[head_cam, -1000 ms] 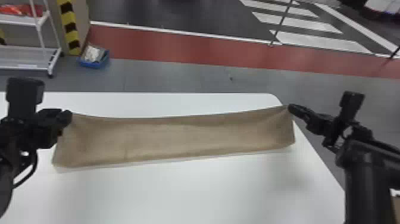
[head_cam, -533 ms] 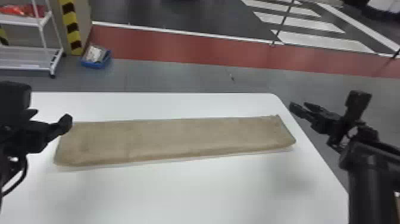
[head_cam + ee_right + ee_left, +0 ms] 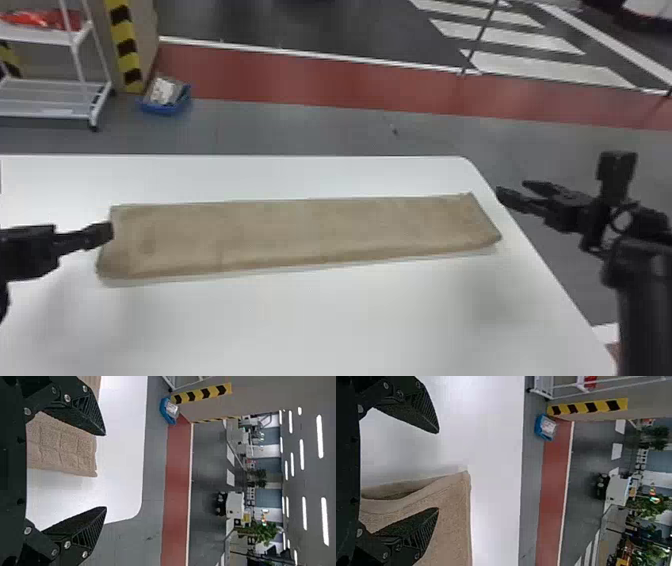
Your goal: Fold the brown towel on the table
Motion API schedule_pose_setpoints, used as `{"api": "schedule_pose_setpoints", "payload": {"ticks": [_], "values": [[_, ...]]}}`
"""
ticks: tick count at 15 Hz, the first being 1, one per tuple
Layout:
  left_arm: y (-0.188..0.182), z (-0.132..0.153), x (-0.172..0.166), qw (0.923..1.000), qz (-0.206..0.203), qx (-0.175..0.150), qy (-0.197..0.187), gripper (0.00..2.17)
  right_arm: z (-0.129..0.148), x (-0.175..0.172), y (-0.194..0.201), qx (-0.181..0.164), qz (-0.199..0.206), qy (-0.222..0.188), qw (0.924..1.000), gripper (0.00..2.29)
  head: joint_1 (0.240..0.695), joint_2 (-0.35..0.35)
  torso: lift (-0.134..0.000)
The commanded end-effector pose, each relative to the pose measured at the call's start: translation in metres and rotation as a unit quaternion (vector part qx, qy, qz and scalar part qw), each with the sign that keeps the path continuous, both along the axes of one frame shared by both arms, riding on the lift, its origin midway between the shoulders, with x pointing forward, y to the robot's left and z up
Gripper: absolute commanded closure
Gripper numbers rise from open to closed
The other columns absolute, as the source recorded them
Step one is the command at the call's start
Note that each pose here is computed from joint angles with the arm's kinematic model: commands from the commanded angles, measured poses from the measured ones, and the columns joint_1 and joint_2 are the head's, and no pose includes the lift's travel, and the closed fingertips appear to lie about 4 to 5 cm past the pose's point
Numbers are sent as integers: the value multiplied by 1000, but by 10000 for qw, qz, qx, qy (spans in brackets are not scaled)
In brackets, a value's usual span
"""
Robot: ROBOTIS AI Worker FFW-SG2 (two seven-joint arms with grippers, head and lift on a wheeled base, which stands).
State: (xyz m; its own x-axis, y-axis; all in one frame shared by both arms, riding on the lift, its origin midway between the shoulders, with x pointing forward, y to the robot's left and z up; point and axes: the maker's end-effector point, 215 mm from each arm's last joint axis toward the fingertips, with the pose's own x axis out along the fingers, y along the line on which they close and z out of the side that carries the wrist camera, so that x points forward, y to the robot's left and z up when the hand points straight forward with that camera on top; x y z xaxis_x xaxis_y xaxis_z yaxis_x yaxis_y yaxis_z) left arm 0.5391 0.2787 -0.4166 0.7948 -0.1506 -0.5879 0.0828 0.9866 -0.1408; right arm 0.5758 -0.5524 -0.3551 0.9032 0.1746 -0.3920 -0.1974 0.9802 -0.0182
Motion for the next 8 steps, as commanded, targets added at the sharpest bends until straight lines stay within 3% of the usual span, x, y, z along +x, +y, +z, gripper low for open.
{"api": "schedule_pose_setpoints", "payload": {"ticks": [1, 4, 8], "values": [[-6, -10, -11, 9988, -37, -150, 463, 238, -1, 1, -2, -418, 249, 326, 9983, 289, 695, -262, -124], [-17, -13, -5, 9972, -137, -249, 689, 238, -13, 5, 2, -253, 563, 945, 9936, 289, 695, -268, -124], [-31, -17, 7, 9963, -260, -265, 773, 235, -21, 6, -6, -69, 521, 1100, 9925, 289, 695, -281, -124]]}}
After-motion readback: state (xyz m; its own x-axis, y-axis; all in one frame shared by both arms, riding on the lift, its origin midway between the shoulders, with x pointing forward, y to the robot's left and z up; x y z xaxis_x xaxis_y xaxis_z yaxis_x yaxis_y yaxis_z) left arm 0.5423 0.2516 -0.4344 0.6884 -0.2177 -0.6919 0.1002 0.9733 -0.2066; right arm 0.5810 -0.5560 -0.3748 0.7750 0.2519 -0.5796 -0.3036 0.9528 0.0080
